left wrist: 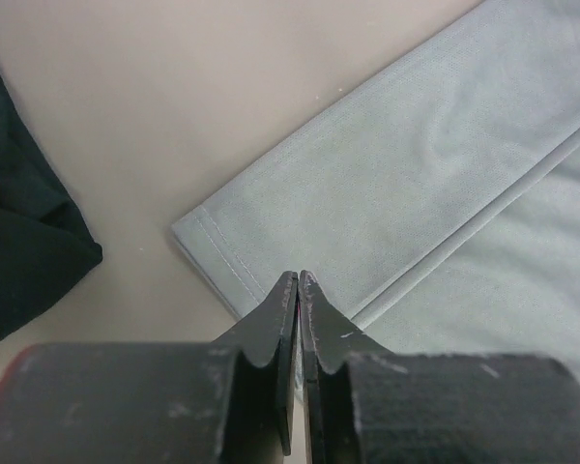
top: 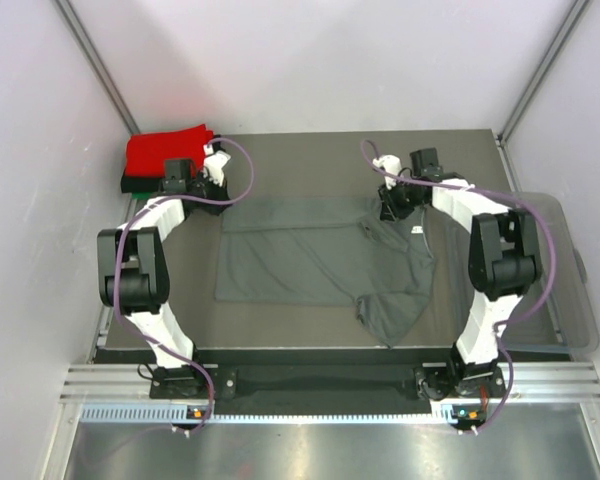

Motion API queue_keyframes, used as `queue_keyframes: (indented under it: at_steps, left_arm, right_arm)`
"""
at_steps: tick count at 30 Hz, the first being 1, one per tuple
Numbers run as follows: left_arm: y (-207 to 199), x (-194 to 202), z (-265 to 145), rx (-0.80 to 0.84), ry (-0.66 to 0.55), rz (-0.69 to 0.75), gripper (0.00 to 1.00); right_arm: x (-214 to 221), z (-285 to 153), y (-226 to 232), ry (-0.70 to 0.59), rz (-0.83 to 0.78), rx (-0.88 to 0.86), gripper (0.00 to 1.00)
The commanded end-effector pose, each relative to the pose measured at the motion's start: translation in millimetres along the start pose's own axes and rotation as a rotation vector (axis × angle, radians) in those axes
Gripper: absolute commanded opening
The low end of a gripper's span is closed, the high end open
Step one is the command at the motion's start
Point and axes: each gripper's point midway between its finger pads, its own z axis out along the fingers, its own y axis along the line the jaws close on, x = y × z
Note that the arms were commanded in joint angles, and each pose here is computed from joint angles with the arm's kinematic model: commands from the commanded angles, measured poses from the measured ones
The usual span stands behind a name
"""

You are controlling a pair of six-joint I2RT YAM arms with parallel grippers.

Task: Fold and stack the t-shirts
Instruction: Fold the tshirt

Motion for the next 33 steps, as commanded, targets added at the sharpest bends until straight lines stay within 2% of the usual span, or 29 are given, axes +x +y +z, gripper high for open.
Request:
queue_keyframes:
  at_steps: [1, 11, 20, 25, 33]
  left_arm:
    - [-8, -12, -3, 0.028, -0.036, -0.019, 0.08]
    - [-14, -1, -4, 0.034, -0.025, -0.039, 0.07]
    - [-15, 5, -6, 0.022, -0.015, -0.054, 0.08]
    - [-10, 0, -13, -0.017, 0.007, -0.064, 0.09]
    - [-14, -31, -45, -0.054, -0.032, 0.017, 0.1]
  right_arm:
    - [-28, 15, -2, -0.034, -0.034, 0.007, 0.22]
    - [-17, 54, 32, 0.061, -0.102, -0.056, 0.2]
    - [-6, 57, 46, 0.102, -0.114, -0.059, 0.2]
    - [-22, 39, 37, 0.07, -0.15, 0.012, 0.19]
    - [-37, -11, 12, 0.02, -0.15, 0.146, 0.21]
